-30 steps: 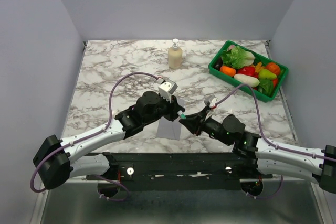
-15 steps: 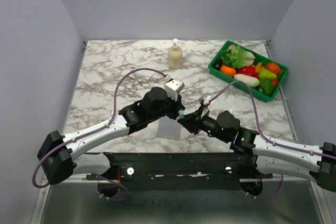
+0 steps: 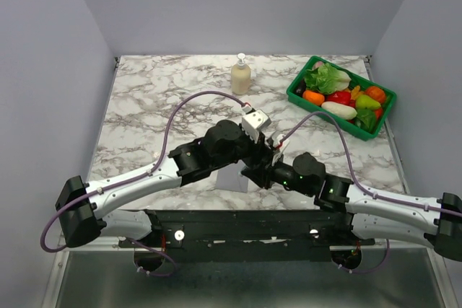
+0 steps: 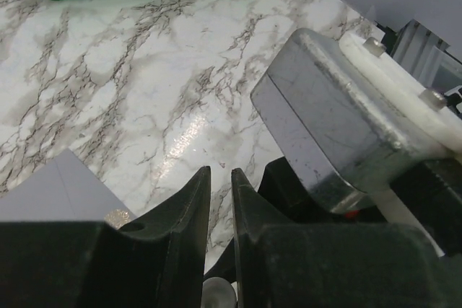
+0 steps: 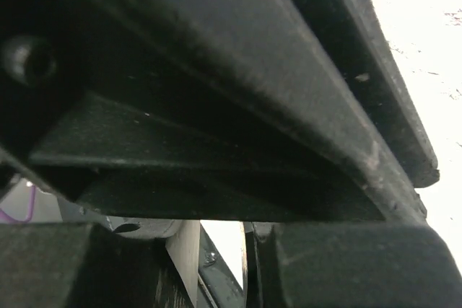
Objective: Place the letter into the envelope and seal it
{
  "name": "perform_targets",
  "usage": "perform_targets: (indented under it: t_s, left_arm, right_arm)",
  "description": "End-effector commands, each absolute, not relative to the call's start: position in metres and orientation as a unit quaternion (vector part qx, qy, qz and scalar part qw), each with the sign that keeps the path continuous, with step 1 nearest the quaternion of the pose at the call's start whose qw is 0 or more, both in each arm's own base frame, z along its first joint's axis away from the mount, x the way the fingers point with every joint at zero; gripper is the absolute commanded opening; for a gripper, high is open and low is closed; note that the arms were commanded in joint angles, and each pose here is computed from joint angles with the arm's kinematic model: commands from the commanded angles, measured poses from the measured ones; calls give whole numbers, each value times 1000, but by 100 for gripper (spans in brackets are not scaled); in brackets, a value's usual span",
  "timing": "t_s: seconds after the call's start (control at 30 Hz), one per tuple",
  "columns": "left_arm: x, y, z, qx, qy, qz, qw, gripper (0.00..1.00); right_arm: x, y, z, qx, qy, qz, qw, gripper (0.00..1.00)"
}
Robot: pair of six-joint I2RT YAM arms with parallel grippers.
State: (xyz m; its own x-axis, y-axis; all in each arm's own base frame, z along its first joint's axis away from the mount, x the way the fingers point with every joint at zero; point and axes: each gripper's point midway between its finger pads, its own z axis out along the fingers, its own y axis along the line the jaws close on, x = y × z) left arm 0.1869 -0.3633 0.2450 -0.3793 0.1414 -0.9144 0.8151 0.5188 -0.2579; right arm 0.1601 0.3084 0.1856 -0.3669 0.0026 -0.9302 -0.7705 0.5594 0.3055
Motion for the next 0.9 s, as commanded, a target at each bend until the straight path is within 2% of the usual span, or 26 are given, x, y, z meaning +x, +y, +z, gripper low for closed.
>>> perform_targets:
  t_s: [0.0,0.13,0.2,0.37,0.67,0.87]
  left_arm:
    - [196,-345,247,289,754,-341,482,26]
    - [229,-296,259,196,765,-298,536,28]
    - [248,-270,264,142,768,-290,553,32]
    - [261,-217,265,66,763,-272,583,40]
    - [250,-222,228,55,778,-312,543,40]
    - [246,-220,218,56,782,-312,537,40]
  right_arm:
    - [160,307,213,-241,708,413,519,1]
    - [158,292,201,-222,719,407,517,1]
    - [159,282,189,-204,730,401,515,1]
    - [164,256,158,-142,767,377,499,1]
    - [190,217,111,-24,808,348,474,1]
    - [201,208,99,-3,816,352,460,1]
